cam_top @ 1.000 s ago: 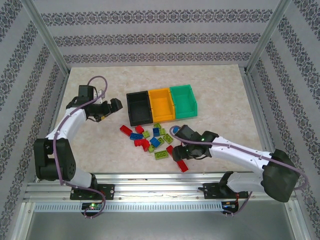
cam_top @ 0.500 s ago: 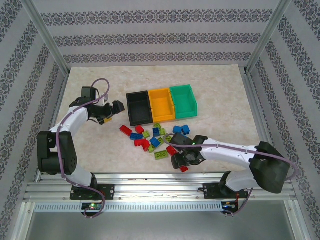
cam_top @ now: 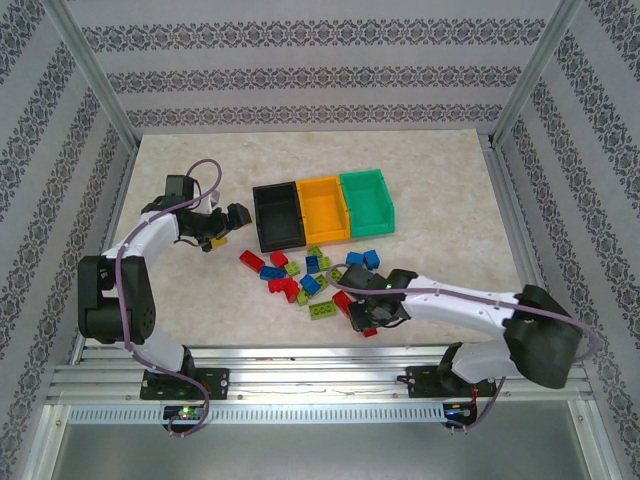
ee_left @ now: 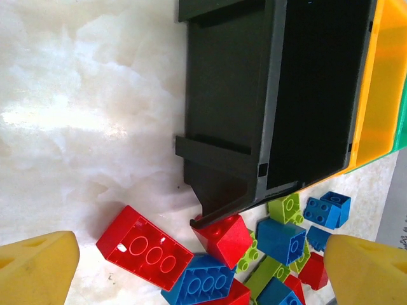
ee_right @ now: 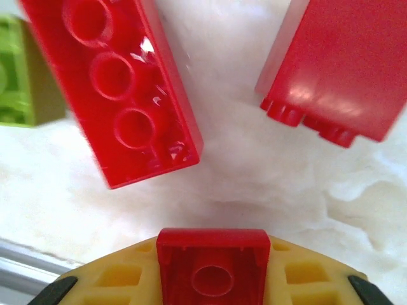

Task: Sort the legos into containers by color
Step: Pick up the lego from the bottom-center of the table, then place the lego in the container, then move the container to the center of the table.

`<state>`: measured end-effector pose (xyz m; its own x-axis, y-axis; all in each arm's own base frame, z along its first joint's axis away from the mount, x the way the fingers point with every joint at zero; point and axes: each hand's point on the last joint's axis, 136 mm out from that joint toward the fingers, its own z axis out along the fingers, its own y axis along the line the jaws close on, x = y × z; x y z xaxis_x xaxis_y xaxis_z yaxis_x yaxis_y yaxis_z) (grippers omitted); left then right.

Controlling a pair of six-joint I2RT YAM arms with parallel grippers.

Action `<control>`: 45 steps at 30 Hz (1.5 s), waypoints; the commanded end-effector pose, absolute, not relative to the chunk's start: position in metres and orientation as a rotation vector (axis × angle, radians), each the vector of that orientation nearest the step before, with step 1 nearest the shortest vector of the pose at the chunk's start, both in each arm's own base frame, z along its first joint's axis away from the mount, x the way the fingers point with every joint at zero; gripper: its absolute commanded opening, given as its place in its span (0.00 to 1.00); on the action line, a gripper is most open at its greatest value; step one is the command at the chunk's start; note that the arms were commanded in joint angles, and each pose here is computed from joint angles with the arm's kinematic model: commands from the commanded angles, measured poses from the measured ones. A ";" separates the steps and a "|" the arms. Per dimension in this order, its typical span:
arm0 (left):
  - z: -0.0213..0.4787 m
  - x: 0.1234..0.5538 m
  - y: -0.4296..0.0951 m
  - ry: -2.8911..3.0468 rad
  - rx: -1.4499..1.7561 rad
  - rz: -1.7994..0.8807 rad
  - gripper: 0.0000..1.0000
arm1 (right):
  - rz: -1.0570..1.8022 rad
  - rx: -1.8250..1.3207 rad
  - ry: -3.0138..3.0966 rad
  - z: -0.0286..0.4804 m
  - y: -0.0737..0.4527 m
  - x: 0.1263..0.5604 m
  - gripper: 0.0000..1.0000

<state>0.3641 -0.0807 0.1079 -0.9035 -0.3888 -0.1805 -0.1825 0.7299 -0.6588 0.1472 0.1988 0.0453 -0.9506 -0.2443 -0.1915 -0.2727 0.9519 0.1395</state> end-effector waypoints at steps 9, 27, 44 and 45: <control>0.118 0.372 -0.084 2.592 -0.420 -1.005 0.98 | 0.559 0.069 2.478 0.134 0.178 0.311 0.23; 0.115 0.372 -0.080 2.609 -0.423 -0.995 0.96 | 0.331 0.020 2.560 0.111 0.163 0.469 0.45; 0.118 0.374 -0.078 2.588 -0.437 -1.027 0.96 | 0.428 0.254 2.517 0.121 0.103 0.477 0.57; 0.119 0.374 -0.078 2.588 -0.438 -1.026 0.96 | 0.419 0.259 2.525 0.117 0.101 0.477 0.57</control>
